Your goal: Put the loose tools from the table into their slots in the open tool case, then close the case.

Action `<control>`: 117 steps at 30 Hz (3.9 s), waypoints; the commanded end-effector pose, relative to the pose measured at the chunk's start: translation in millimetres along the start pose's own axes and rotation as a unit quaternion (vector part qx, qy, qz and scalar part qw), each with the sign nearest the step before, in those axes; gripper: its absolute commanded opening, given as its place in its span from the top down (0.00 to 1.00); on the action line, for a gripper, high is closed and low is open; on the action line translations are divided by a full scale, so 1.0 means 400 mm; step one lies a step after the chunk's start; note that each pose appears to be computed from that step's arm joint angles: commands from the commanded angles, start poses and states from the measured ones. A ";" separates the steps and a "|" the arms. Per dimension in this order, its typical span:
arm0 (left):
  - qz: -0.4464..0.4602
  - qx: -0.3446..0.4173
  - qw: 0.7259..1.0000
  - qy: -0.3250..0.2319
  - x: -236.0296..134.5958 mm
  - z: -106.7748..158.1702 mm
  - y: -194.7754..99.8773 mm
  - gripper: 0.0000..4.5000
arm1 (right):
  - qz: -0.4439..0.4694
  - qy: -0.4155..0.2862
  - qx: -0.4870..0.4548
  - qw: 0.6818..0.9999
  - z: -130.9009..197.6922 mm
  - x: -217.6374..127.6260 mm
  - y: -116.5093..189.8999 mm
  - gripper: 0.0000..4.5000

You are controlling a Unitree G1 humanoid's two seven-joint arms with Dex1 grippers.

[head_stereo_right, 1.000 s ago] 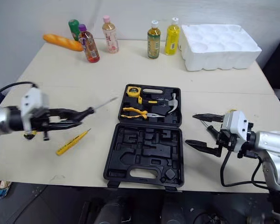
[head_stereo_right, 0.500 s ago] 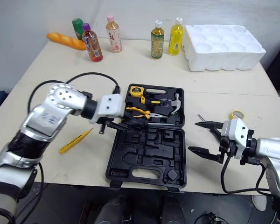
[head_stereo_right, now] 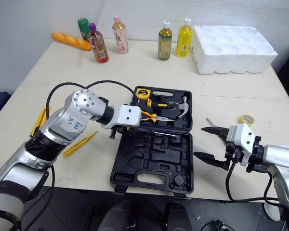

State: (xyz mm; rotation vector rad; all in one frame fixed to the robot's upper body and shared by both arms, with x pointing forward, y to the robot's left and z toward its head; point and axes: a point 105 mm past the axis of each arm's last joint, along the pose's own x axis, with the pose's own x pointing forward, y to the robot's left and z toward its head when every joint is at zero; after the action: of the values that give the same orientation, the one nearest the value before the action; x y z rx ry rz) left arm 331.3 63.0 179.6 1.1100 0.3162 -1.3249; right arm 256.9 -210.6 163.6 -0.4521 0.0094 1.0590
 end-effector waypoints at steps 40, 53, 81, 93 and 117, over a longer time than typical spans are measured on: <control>0.013 0.015 1.000 -0.016 0.026 0.048 0.015 0.28 | -0.069 -0.060 0.007 0.996 0.036 -0.015 -0.014 0.00; -0.005 -0.034 0.956 -0.293 -0.093 0.144 0.015 0.20 | -0.070 -0.057 0.005 0.996 0.061 0.000 -0.019 0.00; 0.053 -0.134 0.948 -0.283 0.033 -0.013 -0.033 0.99 | -0.097 -0.046 0.009 0.994 0.035 -0.026 -0.039 0.00; 0.043 -0.143 0.952 -0.268 0.069 -0.019 -0.033 0.99 | -0.089 -0.035 0.016 0.995 0.020 -0.023 -0.022 0.00; -0.003 -0.176 0.977 -0.118 0.197 -0.135 -0.119 0.99 | -0.092 -0.026 0.031 0.995 -0.025 -0.034 -0.002 0.00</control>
State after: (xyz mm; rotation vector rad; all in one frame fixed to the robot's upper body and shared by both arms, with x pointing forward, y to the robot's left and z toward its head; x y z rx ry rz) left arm 339.0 50.0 122.9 0.6172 0.1422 -1.3491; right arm 254.0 -224.6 155.7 -0.3554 -0.0246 0.8903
